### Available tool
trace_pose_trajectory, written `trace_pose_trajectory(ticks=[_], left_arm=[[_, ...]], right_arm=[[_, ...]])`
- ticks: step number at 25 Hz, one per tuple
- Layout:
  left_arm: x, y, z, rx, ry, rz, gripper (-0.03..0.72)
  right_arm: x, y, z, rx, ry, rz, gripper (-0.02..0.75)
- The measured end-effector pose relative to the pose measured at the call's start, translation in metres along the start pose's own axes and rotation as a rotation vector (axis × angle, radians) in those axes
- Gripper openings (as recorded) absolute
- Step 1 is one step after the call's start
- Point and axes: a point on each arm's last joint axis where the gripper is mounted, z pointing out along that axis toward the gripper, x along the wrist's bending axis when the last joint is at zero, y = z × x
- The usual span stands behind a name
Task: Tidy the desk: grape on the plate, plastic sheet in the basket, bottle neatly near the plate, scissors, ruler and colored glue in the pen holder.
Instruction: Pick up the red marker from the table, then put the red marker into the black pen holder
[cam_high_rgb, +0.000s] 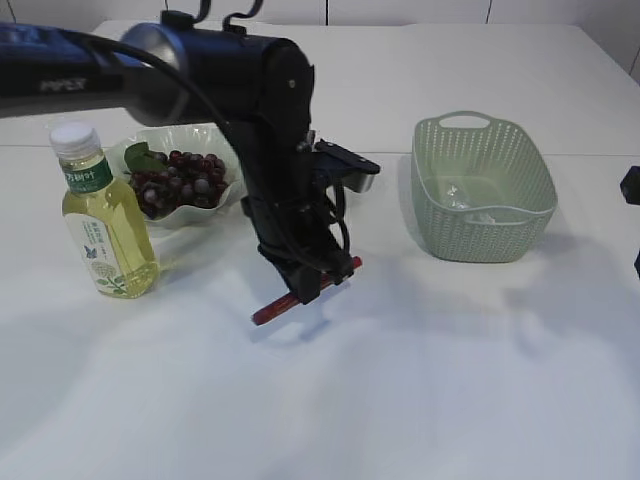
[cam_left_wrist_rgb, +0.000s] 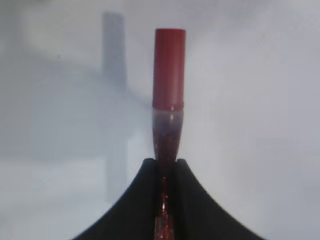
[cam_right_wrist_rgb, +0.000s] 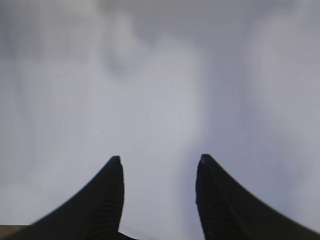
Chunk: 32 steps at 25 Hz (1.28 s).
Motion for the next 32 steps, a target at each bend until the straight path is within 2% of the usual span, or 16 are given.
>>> trace_pose_trajectory(ticks=[2, 5, 10, 12, 24, 32], left_arm=[[0.003, -0.016, -0.006, -0.042, 0.014, -0.043, 0.033], [0.002, -0.037, -0.022, -0.213, 0.061, -0.078, 0.033], [-0.001, -0.068, -0.037, -0.637, 0.152, -0.131, 0.033], [0.000, -0.081, -0.035, -0.768, 0.191, -0.157, 0.033], [0.017, -0.070, -0.065, -1.422, 0.405, -0.222, 0.033], [0.029, -0.044, -0.047, -1.462, 0.429, -0.266, 0.035]], right_arm=[[0.000, 0.000, 0.000, 0.000, 0.000, 0.000, 0.378], [0.000, 0.000, 0.000, 0.000, 0.000, 0.000, 0.378], [0.000, 0.000, 0.000, 0.000, 0.000, 0.000, 0.378], [0.000, 0.000, 0.000, 0.000, 0.000, 0.000, 0.378], [0.000, 0.000, 0.000, 0.000, 0.000, 0.000, 0.378], [0.000, 0.000, 0.000, 0.000, 0.000, 0.000, 0.378]])
